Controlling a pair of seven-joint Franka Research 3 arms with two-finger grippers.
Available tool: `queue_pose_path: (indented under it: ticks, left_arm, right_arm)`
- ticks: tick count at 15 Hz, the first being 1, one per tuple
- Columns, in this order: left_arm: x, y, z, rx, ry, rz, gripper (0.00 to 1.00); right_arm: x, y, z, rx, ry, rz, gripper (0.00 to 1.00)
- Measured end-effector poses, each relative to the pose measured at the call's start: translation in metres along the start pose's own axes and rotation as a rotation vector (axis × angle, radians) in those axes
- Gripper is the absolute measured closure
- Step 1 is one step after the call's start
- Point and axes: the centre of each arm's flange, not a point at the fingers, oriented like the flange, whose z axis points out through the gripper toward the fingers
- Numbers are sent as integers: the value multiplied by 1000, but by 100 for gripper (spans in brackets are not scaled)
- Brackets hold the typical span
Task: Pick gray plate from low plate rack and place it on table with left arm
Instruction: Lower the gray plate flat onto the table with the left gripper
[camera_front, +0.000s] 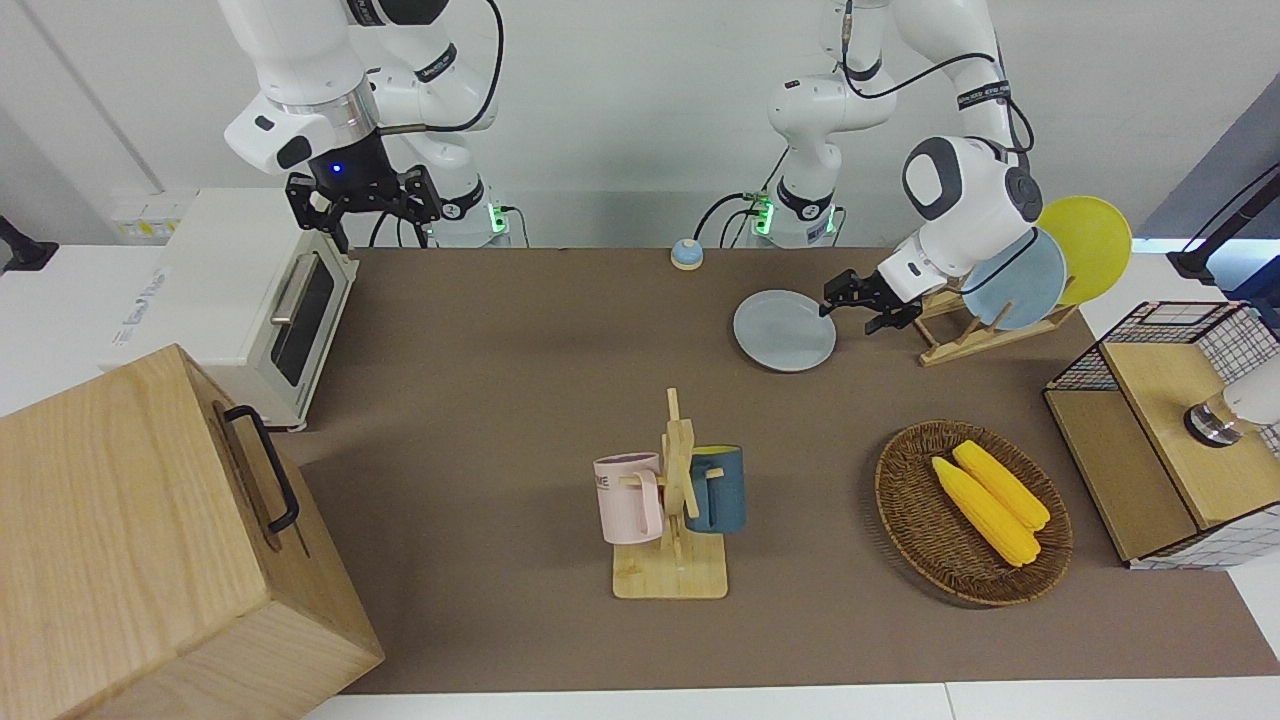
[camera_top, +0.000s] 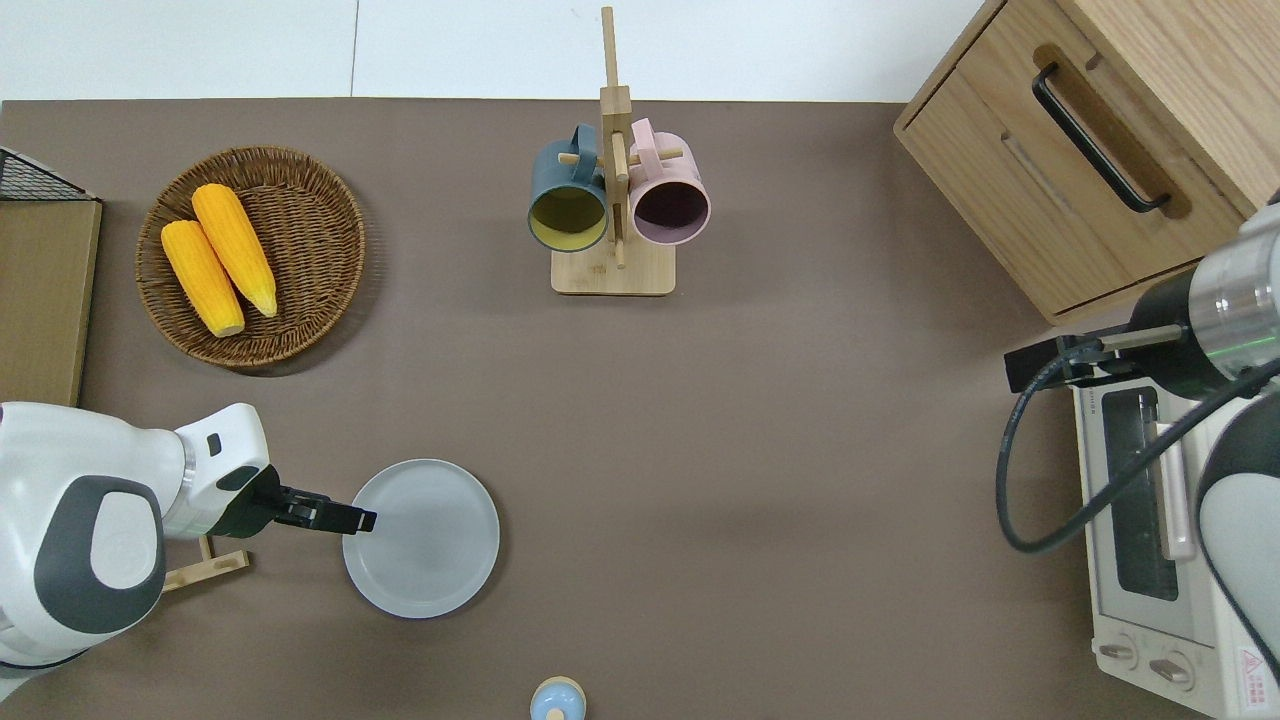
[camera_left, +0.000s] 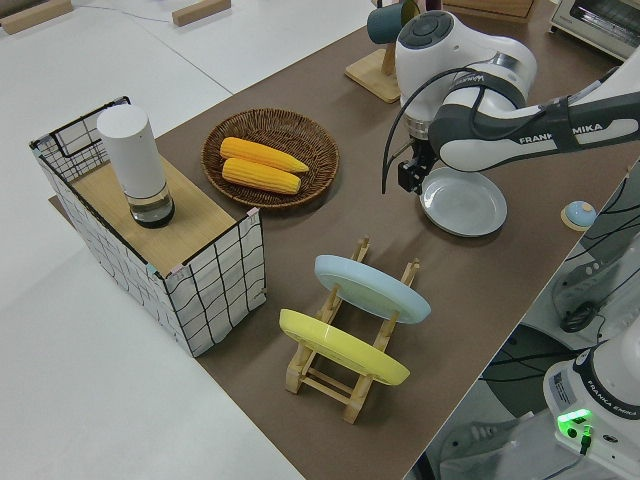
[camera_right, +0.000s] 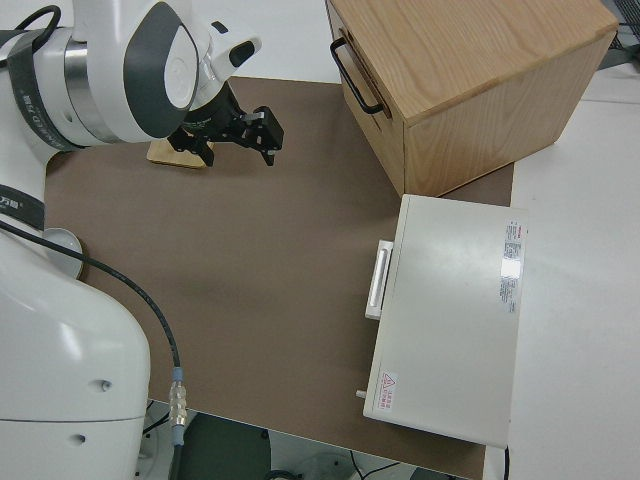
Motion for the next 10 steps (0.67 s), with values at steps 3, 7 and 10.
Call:
queue_pose_path:
  ticks: [3,7,10]
  left_arm:
    - [7,21,-46,58,22,-40,0]
    - [8,48,-128,152,36,-64,0]
    - [3,61,-167,234,18,-107,0]
  right_arm:
    - [0,0,0,0,0,0,1]
    - [0,0,0,0,0,0,1]
    - [0,0,0,0,0,0,1]
